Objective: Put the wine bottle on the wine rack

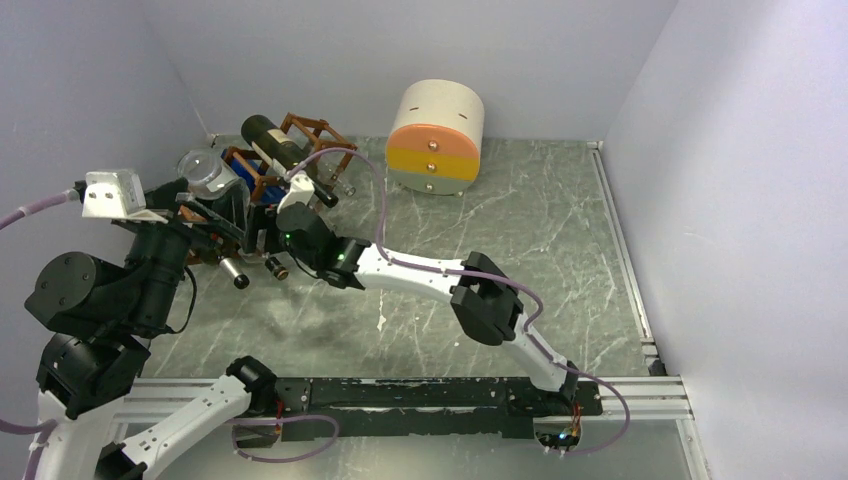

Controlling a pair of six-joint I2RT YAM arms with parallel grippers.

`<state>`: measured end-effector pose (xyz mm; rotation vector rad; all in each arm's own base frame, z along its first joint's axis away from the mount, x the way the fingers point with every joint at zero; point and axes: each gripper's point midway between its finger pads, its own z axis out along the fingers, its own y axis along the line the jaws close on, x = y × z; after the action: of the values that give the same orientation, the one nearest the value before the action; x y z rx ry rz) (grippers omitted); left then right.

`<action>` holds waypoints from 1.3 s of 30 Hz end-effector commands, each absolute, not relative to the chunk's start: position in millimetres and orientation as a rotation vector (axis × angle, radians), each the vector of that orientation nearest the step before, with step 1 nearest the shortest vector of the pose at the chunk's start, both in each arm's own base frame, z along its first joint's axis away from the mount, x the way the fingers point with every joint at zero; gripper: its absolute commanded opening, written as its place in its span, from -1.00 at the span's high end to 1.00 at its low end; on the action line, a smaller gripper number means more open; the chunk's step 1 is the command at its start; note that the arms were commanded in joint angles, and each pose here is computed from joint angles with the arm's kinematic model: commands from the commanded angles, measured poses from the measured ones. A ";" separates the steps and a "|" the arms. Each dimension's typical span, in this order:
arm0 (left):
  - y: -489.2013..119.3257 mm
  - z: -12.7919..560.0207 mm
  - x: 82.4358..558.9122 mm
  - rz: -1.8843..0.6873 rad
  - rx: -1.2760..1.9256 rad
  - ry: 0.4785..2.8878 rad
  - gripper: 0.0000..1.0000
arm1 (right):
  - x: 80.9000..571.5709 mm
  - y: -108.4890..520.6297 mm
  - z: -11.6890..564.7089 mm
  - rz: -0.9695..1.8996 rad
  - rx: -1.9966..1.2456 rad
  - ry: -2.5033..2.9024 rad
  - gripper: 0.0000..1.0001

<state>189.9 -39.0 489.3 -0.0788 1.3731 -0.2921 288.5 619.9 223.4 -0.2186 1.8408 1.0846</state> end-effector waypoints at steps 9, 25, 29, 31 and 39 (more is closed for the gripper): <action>-35.1 470.2 181.9 -0.307 -0.098 1.433 -0.95 | 264.1 533.7 313.9 1.016 -0.310 1.675 -0.72; -68.5 400.4 192.1 -0.417 -0.050 1.562 -0.95 | 244.7 298.3 195.1 0.203 -0.095 2.051 -0.88; -73.0 395.1 195.7 -0.430 -0.051 1.565 -0.95 | 235.2 270.7 196.7 0.153 -0.067 2.071 -0.86; -72.4 397.7 195.1 -0.427 -0.048 1.562 -0.95 | 232.0 255.9 204.0 0.135 -0.060 2.058 -0.85; -62.0 439.7 172.3 -0.392 0.079 1.483 -0.95 | 229.9 201.2 282.3 0.088 -0.012 1.909 -0.80</action>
<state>188.6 -67.4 402.3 0.0002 1.5752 -0.3892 225.9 235.2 240.1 -0.0612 2.0030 0.1816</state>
